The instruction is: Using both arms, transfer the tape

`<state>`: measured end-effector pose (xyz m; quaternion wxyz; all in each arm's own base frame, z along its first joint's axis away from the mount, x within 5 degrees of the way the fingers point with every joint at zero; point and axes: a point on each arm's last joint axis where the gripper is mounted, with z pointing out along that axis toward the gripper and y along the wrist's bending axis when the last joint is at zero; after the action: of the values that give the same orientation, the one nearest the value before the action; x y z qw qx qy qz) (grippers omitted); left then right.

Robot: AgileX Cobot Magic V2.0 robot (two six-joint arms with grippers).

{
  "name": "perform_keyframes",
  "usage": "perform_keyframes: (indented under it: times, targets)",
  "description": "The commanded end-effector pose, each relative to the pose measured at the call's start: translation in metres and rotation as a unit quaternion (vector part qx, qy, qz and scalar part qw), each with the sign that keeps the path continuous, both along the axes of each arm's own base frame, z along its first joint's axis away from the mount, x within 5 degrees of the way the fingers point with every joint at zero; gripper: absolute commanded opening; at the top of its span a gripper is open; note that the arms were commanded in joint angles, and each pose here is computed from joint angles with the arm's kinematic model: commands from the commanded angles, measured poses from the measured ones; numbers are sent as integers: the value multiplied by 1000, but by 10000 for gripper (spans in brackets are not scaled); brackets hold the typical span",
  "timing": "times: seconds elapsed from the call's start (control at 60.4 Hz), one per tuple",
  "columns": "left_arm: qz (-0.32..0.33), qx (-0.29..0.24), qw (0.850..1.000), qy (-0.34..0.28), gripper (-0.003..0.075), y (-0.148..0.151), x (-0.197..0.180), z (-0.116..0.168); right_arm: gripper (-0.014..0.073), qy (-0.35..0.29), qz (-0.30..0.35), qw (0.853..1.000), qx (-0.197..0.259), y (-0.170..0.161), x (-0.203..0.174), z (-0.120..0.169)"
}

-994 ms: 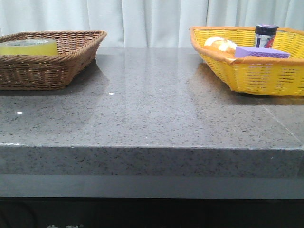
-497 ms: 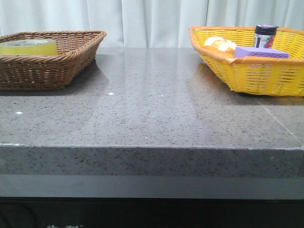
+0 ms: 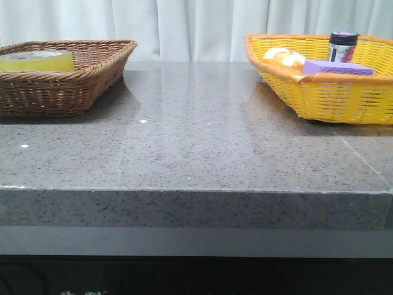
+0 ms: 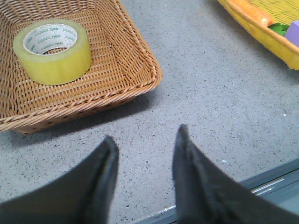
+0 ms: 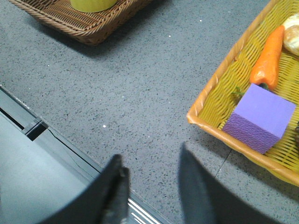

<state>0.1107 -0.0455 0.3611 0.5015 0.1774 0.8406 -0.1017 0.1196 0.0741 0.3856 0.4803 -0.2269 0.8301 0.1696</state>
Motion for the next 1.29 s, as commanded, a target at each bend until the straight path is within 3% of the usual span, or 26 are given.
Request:
perform_keyframes:
  times: [0.0,0.099,0.149,0.778,1.01,1.275]
  targets:
    - [0,-28,999,-45,120,-1,1,15,72,-37,-3,999,19,0,1,12]
    - [0,-28,999,-45,11,-1,1,15,-76,-37,-3,999,19,0,1,12]
    - [0,-28,999,-45,-20,-1,1,15,-63,-37,-3,999,19,0,1,12]
    - [0,-31,998,-47,-20,-1,0,15,-67,-38,-3,999,20,0,1,13]
    - [50,-33,997,-46,-20,12,-6,-9,-67,-38,-3,999,20,0,1,12]
    - [130,-69,969,-197,-20,33,-30,-58,-67,-38,-3,999,20,0,1,12]
